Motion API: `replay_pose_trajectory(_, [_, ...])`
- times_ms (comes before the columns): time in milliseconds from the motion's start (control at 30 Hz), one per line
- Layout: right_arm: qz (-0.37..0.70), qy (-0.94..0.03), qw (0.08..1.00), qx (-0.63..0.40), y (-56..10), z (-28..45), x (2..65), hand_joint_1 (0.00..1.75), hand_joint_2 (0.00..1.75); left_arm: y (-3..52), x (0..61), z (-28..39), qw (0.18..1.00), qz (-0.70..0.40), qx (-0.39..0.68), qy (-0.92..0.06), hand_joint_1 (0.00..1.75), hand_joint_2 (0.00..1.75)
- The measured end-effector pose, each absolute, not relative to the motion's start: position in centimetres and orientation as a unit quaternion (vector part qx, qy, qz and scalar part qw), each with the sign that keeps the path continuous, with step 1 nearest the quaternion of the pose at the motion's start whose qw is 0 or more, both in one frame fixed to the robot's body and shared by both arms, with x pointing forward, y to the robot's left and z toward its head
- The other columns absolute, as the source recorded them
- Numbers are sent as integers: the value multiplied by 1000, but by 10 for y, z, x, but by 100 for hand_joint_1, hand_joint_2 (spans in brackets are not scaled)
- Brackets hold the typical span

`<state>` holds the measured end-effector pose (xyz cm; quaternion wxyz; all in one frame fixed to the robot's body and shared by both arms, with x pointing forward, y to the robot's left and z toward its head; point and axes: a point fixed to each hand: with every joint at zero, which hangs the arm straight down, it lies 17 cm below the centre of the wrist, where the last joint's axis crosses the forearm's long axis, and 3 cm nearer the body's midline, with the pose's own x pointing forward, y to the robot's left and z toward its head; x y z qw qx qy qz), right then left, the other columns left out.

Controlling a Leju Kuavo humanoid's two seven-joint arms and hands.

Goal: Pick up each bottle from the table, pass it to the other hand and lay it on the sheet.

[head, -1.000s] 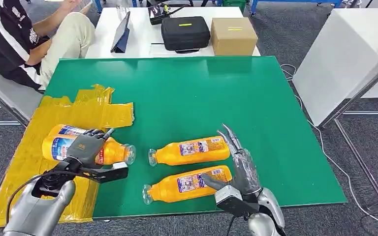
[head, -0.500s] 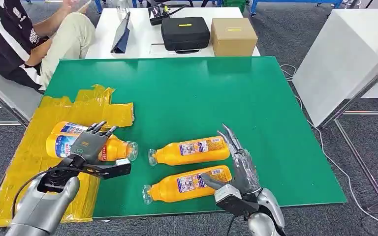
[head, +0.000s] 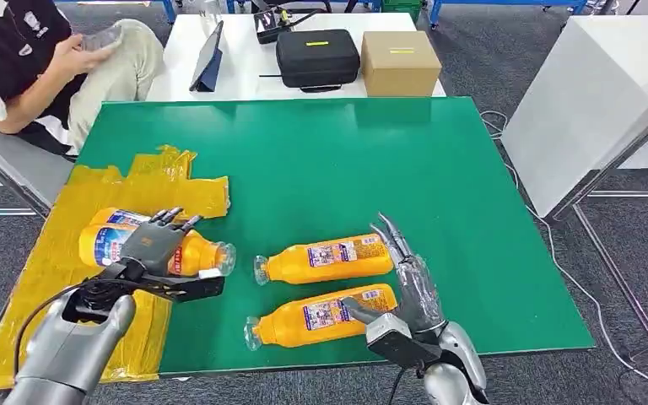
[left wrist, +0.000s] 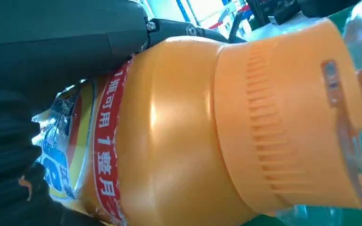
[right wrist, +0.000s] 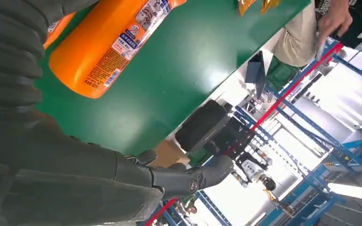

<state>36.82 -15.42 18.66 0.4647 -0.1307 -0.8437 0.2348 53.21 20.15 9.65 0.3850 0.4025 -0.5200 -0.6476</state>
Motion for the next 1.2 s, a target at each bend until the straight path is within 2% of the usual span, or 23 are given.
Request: replay_pose_trajectory(1200, [238, -827, 496, -119, -152, 161, 366, 0, 175, 207, 548, 123, 367, -653, 423, -509, 0, 175])
